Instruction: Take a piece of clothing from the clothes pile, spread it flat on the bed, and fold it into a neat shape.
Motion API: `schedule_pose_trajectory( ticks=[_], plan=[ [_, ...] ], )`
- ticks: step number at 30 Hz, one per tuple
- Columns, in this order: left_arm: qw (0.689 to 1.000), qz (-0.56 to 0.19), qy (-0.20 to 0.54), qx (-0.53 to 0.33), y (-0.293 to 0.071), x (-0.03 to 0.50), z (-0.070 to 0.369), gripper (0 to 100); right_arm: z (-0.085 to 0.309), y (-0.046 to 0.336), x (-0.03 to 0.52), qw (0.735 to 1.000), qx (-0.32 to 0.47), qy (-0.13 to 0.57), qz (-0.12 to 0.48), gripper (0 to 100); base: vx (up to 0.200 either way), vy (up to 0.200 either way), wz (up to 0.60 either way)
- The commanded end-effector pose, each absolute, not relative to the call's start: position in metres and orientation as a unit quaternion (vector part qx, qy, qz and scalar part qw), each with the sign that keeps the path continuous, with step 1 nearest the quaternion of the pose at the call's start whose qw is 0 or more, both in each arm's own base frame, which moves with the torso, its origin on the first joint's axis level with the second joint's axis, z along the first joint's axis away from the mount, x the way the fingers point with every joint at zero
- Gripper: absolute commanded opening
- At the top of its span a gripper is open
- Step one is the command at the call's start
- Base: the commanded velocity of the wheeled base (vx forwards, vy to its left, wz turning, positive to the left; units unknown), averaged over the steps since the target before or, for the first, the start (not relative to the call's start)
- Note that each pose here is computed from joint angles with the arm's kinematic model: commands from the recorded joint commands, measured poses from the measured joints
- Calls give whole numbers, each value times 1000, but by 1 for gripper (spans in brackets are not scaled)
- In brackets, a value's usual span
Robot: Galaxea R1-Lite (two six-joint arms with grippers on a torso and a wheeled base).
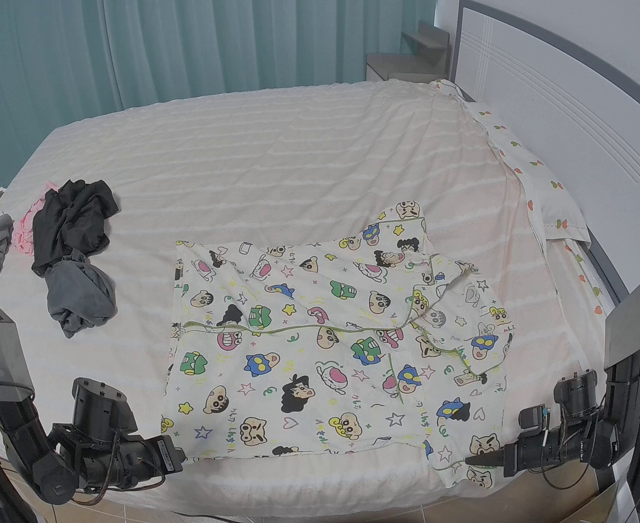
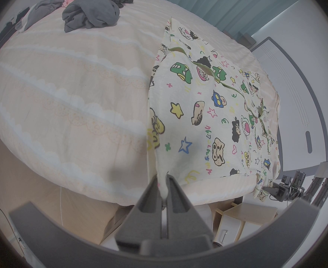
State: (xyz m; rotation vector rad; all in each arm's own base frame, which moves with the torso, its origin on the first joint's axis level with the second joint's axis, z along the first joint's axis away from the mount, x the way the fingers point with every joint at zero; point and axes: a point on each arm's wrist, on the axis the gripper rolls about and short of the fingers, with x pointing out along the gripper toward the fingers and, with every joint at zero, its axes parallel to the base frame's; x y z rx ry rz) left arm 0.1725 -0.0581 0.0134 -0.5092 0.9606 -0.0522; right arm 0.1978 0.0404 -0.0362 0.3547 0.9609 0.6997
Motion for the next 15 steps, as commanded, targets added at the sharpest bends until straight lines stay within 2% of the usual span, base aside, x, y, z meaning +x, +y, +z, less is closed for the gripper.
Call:
schedule_pose_trajectory(
  ticks=[1,6,15],
  plan=[
    [855,-23,457,-244,-57,169,15,0,-36,39,192,807,170,463,323,0,0,0,0],
    [857,-23,445,-258,-57,168,21,0,-33,38,185,796,171,485,319,0,0,0,0],
    [848,-17,466,-252,-53,157,25,0,-20,30,173,788,167,503,313,0,0,0,0]
  ],
)
